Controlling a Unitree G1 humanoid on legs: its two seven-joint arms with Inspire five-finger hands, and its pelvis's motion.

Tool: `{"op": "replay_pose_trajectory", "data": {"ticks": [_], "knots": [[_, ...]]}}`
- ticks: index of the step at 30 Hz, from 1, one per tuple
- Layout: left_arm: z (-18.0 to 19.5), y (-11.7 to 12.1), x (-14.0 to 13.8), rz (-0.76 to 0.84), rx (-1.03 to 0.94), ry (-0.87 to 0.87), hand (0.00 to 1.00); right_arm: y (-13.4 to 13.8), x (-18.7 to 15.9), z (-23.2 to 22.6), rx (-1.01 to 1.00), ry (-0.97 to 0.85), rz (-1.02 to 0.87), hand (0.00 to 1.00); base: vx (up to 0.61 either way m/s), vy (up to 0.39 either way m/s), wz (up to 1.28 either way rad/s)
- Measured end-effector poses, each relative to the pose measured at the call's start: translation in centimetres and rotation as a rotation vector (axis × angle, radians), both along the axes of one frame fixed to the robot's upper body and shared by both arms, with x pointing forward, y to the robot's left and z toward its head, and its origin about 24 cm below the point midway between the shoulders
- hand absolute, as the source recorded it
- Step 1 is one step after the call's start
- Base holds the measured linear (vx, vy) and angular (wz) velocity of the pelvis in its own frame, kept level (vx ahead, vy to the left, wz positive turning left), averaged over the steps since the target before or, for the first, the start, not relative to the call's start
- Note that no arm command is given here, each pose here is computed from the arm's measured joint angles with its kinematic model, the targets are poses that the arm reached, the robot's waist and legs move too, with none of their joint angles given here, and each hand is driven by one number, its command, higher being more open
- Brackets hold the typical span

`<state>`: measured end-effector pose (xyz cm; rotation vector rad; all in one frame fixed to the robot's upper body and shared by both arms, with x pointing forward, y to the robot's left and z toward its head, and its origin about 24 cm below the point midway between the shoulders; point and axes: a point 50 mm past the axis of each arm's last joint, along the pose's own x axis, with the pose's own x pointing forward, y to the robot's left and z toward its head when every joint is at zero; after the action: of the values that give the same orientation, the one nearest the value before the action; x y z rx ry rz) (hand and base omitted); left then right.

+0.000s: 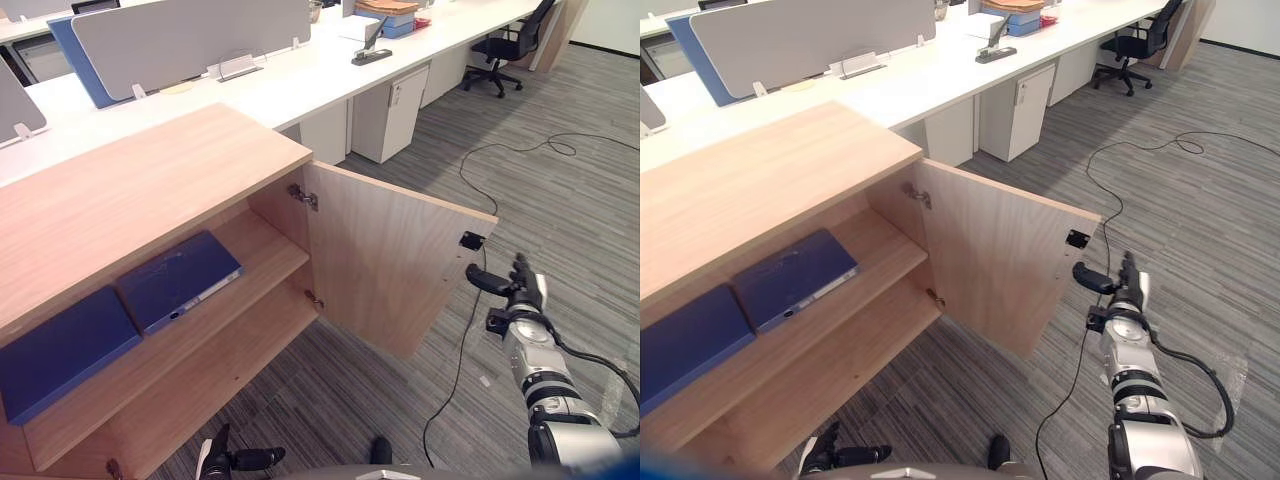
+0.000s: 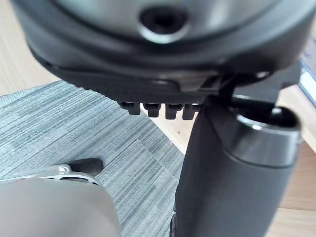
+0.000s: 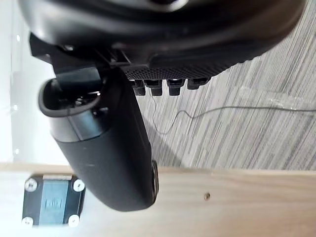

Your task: Walk over to the cabinet, pick up the folder, carry it to the office cabinet, place the folder inside the office cabinet, then close the office cabinet door

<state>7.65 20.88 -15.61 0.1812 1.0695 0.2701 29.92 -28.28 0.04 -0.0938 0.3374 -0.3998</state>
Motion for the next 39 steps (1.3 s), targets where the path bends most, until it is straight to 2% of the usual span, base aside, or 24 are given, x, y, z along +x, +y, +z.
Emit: {"op": "replay_pose_trajectory", "data": {"ticks": [4,8,15,18,28,33,37,39], "knots": [[0.0,-0.4,0.4,-0.008,-0.021,-0.01,1.0,3.1,0.8,-0.3,-0.016,0.016,0.184,1.0,-0.05,-0.028,0.05],[-0.1,-0.7,0.1,-0.005,-0.031,-0.003,1.0,3.6,1.3,0.7,-0.086,-0.009,0.25,1.0,0.03,-0.017,-0.15],[-0.1,-0.6,0.1,-0.004,-0.033,-0.004,1.0,1.0,-0.2,3.0,-0.337,0.002,0.408,1.0,0.09,0.048,0.02],[0.0,-0.4,0.2,-0.013,-0.028,-0.012,1.0,0.3,-0.3,3.6,-0.366,0.003,0.422,1.0,0.08,0.057,0.03],[0.2,-0.1,0.3,-0.02,-0.021,-0.021,1.0,0.4,-1.8,4.2,-0.477,0.008,0.51,1.0,0.03,0.049,-0.02],[0.2,0.0,0.3,-0.023,-0.013,-0.022,1.0,3.0,-3.2,4.2,-0.478,-0.04,0.623,1.0,0.02,0.024,-0.2],[0.1,-0.2,0.4,-0.029,-0.013,-0.018,1.0,7.7,-4.3,3.1,-0.414,-0.046,0.837,1.0,0.0,-0.004,-0.31],[0.2,-0.4,1.2,-0.04,-0.017,-0.036,1.0,11.0,-6.1,1.0,-0.312,0.025,1.038,1.0,-0.03,-0.031,-0.21]]}}
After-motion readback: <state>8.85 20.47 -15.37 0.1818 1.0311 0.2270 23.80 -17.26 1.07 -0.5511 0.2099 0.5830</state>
